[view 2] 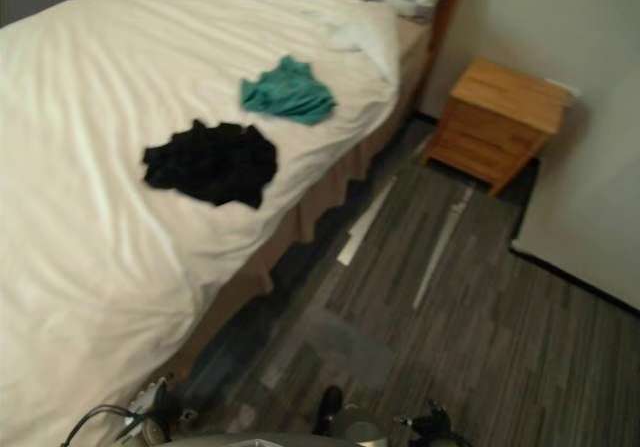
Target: Tidy up the quilt and then pick up the clothes from the bed and put them into the laundry hamper.
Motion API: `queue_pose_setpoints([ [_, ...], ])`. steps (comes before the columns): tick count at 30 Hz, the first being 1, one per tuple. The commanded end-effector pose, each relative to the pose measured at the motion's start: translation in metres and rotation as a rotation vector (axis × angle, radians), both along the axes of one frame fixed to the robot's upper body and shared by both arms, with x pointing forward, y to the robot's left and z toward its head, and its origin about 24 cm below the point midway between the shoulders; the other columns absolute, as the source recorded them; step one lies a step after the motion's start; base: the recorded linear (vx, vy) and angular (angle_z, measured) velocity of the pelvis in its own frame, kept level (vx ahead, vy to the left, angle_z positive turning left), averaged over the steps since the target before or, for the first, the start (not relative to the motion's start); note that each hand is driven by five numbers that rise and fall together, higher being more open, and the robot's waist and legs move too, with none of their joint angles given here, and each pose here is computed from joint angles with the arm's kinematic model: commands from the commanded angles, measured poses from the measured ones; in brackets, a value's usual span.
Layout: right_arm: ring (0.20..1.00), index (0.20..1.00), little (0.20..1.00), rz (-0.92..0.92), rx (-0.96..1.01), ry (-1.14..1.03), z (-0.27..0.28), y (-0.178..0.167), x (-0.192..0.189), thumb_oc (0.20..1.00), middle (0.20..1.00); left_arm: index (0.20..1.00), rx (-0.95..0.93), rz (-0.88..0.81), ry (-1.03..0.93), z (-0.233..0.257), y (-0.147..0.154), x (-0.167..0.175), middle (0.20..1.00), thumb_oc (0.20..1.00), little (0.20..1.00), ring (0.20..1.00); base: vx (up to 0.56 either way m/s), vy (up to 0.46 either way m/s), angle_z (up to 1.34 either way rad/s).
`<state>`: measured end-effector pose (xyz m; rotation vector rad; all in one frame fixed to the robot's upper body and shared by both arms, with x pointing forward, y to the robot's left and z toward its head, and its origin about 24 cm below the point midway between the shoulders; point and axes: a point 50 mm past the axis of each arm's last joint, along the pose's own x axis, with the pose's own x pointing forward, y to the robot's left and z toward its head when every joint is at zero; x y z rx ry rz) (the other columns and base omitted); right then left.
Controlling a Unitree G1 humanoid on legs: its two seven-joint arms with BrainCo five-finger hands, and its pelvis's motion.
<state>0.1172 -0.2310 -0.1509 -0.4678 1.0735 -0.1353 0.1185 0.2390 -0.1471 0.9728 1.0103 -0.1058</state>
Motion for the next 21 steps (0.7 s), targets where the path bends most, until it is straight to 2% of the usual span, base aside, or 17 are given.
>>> queue_pose_setpoints([
  [1,1.000,1.000,1.000,0.055,-0.023,-0.025,0.007,-0.012,0.015,1.000,1.000,1.000,0.017,-0.026,-0.110,0.011,-0.003,0.035,1.000,1.000,1.000,1.000,0.61,0.169,-2.13],
  [6,1.000,1.000,1.000,0.167,-0.041,-0.037,0.009,-0.003,0.026,1.000,1.000,1.000,0.012,-0.040,-0.078,0.007,-0.004,0.027,1.000,1.000,1.000,1.000,0.49,0.137,-1.30],
  [8,1.000,1.000,1.000,0.170,0.000,-0.076,0.010,0.010,0.029,1.000,1.000,1.000,0.033,-0.076,-0.035,0.005,-0.002,0.024,1.000,1.000,1.000,1.000,0.56,0.221,-0.99],
  [13,1.000,1.000,1.000,0.132,0.010,-0.149,0.018,0.012,0.043,1.000,1.000,1.000,0.059,-0.072,-0.024,0.007,0.006,0.023,1.000,1.000,1.000,1.000,0.50,0.219,-0.76],
  [21,1.000,1.000,1.000,0.025,-0.019,-0.139,0.016,0.001,0.038,1.000,1.000,1.000,0.111,-0.159,-0.013,0.012,0.012,0.032,1.000,1.000,1.000,1.000,0.56,-0.017,0.02],
])
